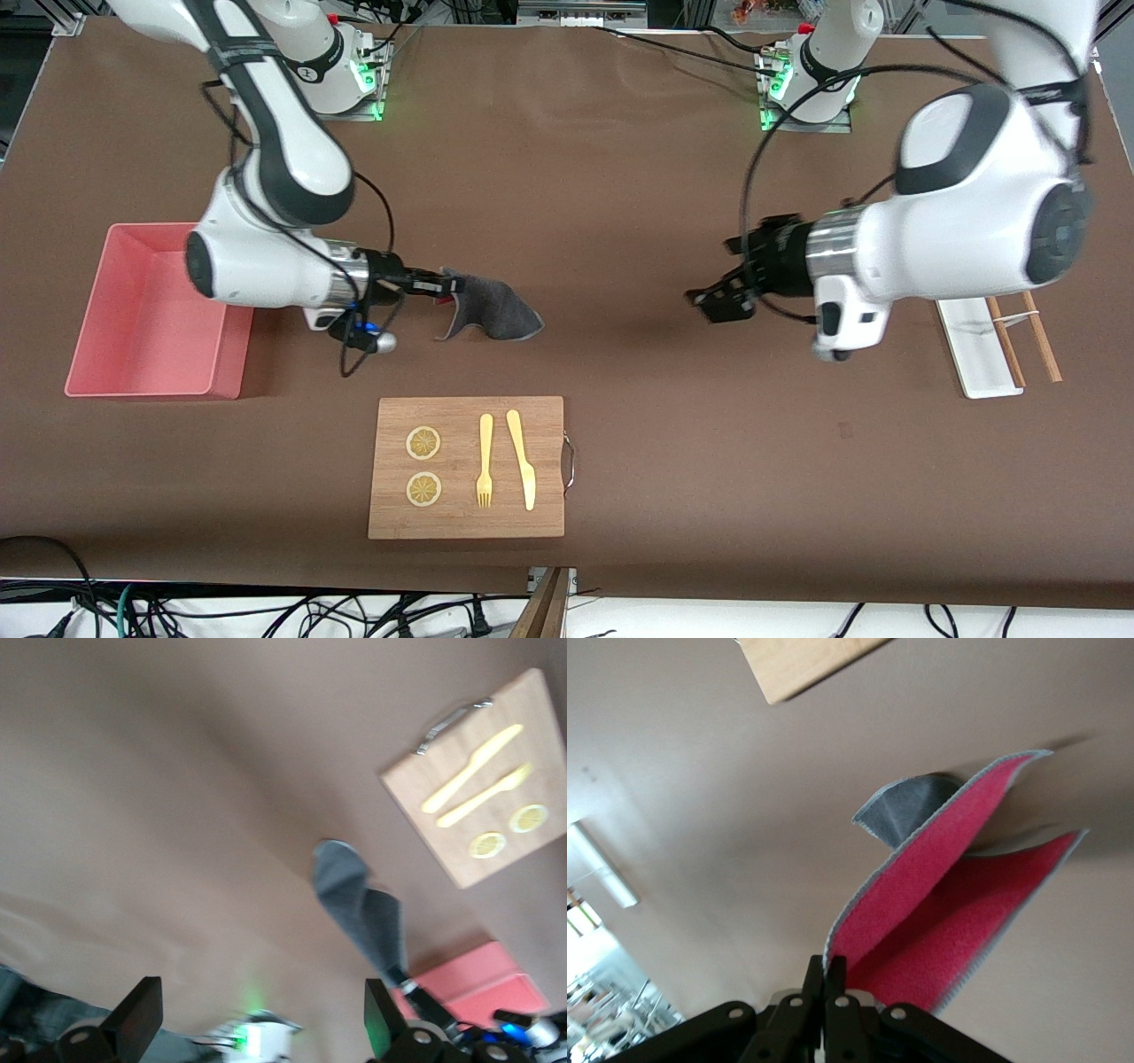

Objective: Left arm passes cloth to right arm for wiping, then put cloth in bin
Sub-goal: 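Pull the cloth away with the right gripper while the left gripper releases, then wipe the table beside the wooden board with the cloth in the right gripper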

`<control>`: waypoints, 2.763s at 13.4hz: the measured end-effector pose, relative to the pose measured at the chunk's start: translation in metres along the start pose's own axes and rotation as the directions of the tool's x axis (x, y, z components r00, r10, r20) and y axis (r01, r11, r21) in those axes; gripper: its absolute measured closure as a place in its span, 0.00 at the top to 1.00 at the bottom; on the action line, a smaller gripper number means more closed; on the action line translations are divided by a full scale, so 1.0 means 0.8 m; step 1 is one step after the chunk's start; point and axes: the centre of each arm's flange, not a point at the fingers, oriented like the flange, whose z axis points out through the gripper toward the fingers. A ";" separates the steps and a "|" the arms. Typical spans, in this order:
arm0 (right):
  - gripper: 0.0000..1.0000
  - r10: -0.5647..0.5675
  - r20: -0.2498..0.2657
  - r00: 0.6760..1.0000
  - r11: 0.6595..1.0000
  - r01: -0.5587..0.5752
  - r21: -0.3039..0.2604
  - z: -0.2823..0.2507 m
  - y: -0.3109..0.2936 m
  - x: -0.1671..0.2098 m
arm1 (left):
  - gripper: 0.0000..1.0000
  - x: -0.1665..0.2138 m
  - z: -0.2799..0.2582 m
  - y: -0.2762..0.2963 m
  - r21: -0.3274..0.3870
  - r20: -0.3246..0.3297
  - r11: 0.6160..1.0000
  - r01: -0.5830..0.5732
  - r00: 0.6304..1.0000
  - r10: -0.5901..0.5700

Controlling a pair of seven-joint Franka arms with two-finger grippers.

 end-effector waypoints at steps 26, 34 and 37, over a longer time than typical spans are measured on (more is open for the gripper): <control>0.02 -0.309 0.095 0.946 0.692 0.292 -0.660 -0.203 0.252 0.157 | 1.00 0.057 -0.129 -0.256 0.416 -0.217 0.770 -0.483 0.770 0.600; 0.02 -0.160 -0.039 0.986 0.758 0.097 -0.645 -0.048 0.109 0.113 | 1.00 0.065 -0.121 -0.222 0.443 -0.203 0.692 -0.570 0.688 0.697; 0.02 -0.098 -0.083 0.992 0.815 0.032 -0.579 0.016 0.070 0.098 | 1.00 0.071 -0.125 -0.228 0.450 -0.184 0.662 -0.599 0.663 0.725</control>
